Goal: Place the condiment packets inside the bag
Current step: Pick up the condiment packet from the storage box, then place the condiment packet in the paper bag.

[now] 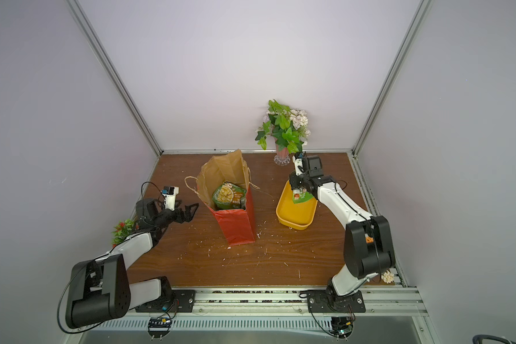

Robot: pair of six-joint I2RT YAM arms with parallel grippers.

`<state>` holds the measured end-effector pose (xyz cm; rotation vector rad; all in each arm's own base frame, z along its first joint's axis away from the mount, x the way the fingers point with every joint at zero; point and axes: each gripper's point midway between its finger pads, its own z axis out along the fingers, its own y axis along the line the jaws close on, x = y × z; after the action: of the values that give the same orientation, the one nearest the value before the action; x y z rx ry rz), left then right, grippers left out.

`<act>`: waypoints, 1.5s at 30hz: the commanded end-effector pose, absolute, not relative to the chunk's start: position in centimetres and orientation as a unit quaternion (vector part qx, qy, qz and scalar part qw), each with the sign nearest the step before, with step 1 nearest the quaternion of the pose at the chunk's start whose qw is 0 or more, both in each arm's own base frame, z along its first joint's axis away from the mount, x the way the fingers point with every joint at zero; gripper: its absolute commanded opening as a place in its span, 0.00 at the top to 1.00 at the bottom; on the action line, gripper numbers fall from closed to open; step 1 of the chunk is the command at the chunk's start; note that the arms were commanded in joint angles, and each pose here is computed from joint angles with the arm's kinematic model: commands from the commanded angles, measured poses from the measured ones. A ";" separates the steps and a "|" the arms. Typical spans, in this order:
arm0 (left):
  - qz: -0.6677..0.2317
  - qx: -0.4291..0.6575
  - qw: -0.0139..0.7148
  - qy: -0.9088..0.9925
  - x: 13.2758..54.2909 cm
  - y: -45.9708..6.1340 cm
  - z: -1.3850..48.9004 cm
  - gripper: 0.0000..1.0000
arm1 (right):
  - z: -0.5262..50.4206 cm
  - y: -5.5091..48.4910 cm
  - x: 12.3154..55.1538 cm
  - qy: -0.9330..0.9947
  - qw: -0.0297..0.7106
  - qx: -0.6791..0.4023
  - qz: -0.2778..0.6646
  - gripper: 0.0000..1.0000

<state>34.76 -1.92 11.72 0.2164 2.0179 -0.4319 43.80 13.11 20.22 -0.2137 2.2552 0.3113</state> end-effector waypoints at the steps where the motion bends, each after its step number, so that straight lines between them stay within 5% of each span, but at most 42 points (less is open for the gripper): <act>1: -0.172 0.090 0.519 0.833 34.8 -1.5 12.4 0.01 | 26.0 16.7 41.9 0.858 0.463 -0.111 0.191 1.00; 14: -0.171 0.044 0.524 0.833 35.4 0.6 12.7 0.01 | 42.4 33.3 31.7 0.718 0.552 -0.249 0.343 1.00; 21: -0.155 0.032 0.529 0.834 35.6 1.2 12.8 0.01 | 42.4 41.9 31.0 0.697 0.506 -0.290 0.417 1.00; 28: -0.153 0.030 0.530 0.834 35.6 1.3 12.8 0.01 | 38.4 44.9 33.3 0.727 0.466 -0.291 0.411 0.96; 34: -0.154 0.032 0.528 0.835 35.6 1.3 12.7 0.01 | 38.6 43.7 34.3 0.736 0.486 -0.274 0.383 0.60; 45: -0.155 0.031 0.526 0.835 35.7 1.3 12.5 0.01 | 42.1 35.9 34.0 0.724 0.560 -0.212 0.342 0.29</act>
<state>35.25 0.68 11.94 0.0802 2.0164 -0.3855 33.87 38.68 38.54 -0.5846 1.8084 0.8375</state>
